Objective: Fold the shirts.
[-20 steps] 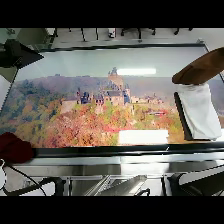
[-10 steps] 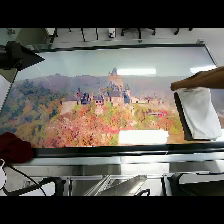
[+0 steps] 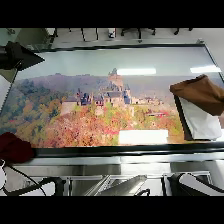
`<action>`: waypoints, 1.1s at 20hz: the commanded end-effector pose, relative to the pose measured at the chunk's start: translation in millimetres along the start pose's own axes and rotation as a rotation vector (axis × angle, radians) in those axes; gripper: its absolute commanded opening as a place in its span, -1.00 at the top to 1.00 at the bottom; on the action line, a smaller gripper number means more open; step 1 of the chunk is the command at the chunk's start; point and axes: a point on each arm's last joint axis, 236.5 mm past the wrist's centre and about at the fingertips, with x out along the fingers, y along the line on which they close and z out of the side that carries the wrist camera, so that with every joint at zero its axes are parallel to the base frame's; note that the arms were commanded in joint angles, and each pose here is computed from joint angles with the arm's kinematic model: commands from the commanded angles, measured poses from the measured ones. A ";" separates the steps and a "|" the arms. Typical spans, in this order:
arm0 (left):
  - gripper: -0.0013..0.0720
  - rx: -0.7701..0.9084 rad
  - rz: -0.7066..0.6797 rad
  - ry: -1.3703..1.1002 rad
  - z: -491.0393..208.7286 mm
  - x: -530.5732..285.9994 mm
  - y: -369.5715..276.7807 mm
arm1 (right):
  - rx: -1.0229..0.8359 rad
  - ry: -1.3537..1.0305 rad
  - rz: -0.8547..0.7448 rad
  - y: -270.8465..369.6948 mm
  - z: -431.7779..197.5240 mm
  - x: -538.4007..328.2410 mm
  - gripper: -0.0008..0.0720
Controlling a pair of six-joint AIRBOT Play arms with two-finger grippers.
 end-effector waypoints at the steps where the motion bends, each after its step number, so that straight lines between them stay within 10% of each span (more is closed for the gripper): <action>1: 0.91 0.000 -0.002 0.007 -1.7 0.4 -0.3 | 0.152 -0.078 -0.059 -59.5 -2.1 -8.3 0.92; 10: 0.91 0.000 0.000 -0.008 2.0 0.4 -0.1 | 0.238 -0.087 -0.114 -130.5 -13.0 31.0 0.86; 11: 0.91 0.001 0.000 -0.008 2.1 0.3 0.0 | 0.200 -0.079 -0.118 -131.4 -13.4 32.4 0.32; 12: 0.91 0.000 0.000 -0.009 2.1 0.4 0.1 | 0.144 -0.076 -0.120 -131.4 -13.1 32.1 -0.87; 22: 0.91 0.000 0.002 -0.029 6.9 0.5 0.5 | -0.103 -0.193 0.148 -1.1 14.6 -44.8 -0.93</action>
